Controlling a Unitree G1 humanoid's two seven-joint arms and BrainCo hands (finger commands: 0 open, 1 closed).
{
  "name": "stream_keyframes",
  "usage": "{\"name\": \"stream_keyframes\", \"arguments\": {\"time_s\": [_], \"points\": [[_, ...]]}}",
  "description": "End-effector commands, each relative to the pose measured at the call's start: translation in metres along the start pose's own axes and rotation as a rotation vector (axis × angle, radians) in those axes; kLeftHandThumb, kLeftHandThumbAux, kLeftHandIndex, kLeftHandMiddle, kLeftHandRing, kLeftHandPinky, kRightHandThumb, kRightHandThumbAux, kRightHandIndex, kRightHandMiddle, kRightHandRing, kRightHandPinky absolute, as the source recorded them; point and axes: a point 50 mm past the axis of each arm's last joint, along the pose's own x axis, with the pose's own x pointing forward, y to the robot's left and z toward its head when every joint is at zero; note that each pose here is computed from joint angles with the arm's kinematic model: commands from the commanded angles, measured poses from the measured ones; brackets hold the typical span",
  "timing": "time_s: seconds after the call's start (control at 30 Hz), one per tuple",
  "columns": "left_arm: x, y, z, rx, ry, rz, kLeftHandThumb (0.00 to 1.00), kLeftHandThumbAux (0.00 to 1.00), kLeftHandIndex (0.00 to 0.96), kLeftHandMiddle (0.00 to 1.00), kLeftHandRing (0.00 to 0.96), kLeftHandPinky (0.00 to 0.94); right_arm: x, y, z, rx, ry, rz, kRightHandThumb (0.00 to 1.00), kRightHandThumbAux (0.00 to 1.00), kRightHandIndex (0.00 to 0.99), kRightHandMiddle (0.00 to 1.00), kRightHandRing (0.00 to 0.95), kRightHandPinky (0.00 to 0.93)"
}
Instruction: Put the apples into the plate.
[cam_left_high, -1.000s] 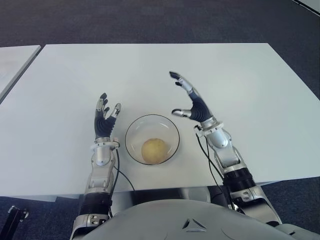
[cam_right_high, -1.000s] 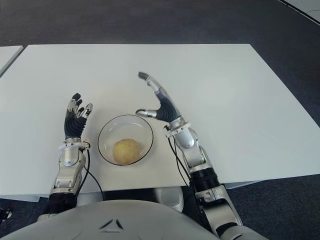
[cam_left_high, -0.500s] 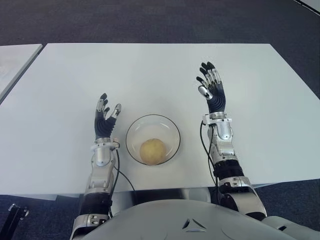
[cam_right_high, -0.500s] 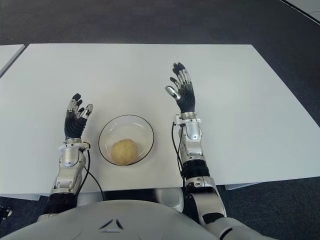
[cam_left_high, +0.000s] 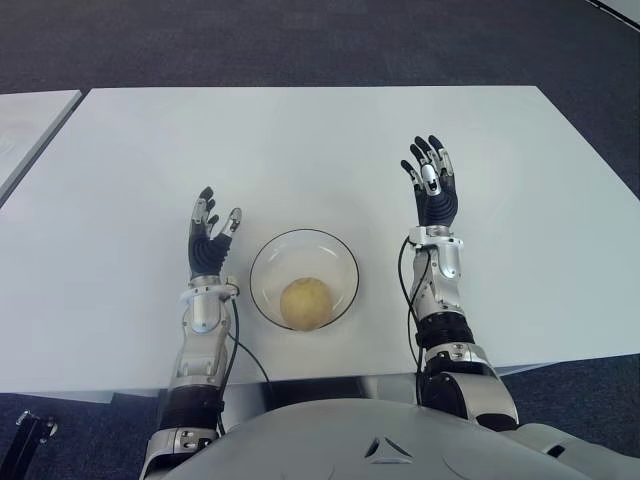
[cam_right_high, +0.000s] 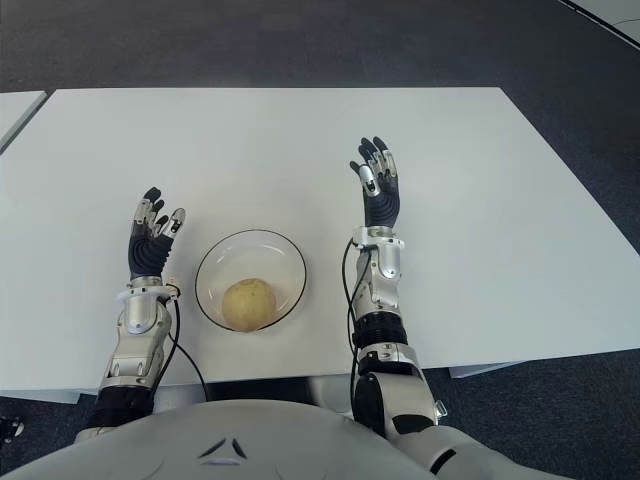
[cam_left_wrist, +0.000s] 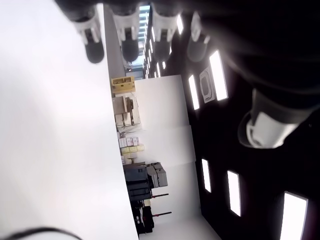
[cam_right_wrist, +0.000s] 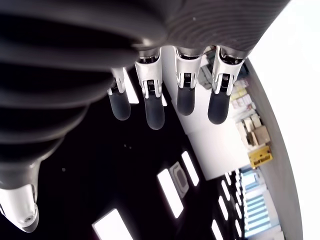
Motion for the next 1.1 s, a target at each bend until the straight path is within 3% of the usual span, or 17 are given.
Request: {"name": "stream_keyframes", "arguments": {"time_s": [0.03,0.37,0.73,1.1], "points": [[-0.002,0.0,-0.004,0.003,0.014,-0.007,0.0,0.558,0.0,0.0,0.0,0.0,-0.004,0.0,-0.008,0.028,0.043,-0.018,0.0,0.606,0.15,0.211,0.204,0.231],[-0.002,0.001,-0.004,0.003,0.016,-0.002,0.0,0.564,0.0,0.002,0.0,0.001,-0.011,-0.002,-0.013,-0.003,0.083,-0.016,0.022,0.601,0.138,0.209,0.208,0.233],[-0.003,0.001,-0.002,0.007,0.002,-0.002,0.0,0.557,0.0,0.0,0.0,0.003,-0.027,-0.007,-0.023,-0.118,0.168,0.031,0.056,0.61,0.121,0.195,0.205,0.235],[-0.002,0.002,-0.001,0.011,-0.005,0.001,0.0,0.554,0.0,0.009,0.0,0.009,-0.039,-0.012,-0.027,-0.279,0.279,0.079,0.113,0.716,0.067,0.138,0.138,0.171]]}}
